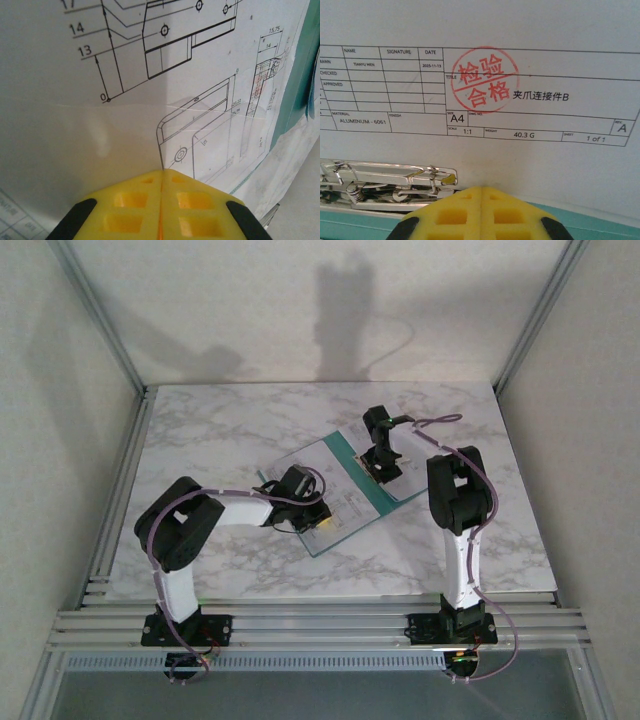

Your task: Put the files into the folder

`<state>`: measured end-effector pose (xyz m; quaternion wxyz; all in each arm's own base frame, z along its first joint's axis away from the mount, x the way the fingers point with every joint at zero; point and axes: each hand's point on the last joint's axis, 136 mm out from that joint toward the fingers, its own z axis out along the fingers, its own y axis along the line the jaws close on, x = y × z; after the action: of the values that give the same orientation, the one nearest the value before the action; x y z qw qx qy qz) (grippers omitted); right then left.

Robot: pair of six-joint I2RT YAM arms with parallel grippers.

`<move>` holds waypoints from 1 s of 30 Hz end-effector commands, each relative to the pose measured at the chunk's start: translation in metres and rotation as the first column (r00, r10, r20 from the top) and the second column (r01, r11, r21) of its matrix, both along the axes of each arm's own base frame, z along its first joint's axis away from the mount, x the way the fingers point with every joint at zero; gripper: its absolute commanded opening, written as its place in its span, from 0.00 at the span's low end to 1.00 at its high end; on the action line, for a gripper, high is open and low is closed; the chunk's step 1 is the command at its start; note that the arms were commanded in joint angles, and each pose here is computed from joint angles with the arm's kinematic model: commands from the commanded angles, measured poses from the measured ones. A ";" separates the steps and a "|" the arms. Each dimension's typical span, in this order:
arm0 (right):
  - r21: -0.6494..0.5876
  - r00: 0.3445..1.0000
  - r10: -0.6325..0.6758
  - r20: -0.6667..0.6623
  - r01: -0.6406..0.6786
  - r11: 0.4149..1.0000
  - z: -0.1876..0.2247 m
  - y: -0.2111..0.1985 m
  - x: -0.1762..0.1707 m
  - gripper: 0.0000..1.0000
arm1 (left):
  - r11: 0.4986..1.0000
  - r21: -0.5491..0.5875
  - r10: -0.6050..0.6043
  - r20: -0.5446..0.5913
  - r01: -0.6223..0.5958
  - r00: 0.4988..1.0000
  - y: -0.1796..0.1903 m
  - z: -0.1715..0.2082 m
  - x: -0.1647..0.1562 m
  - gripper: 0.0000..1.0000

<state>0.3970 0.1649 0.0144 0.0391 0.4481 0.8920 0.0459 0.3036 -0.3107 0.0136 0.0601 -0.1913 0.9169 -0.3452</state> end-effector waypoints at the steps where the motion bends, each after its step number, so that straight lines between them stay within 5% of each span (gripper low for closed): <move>1: -0.142 0.936 -0.019 -0.352 -0.033 0.989 -0.068 -0.025 -0.083 0.00 | 0.982 0.187 0.034 -0.167 -0.002 0.985 0.044 -0.046 -0.040 0.07; 21: -0.114 0.920 0.009 -0.391 -0.058 0.992 -0.076 0.006 -0.107 0.00 | 0.982 0.187 0.037 -0.150 -0.008 0.988 0.047 -0.042 -0.041 0.07; 30: -0.128 0.927 -0.021 -0.376 -0.029 0.991 -0.073 -0.018 -0.109 0.00 | 0.978 0.209 0.048 -0.155 -0.015 0.987 0.057 -0.044 -0.046 0.07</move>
<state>0.3848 0.1758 0.0109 0.0511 0.4476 0.8918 0.0407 0.2943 -0.3011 0.0135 0.0593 -0.1931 0.9197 -0.3368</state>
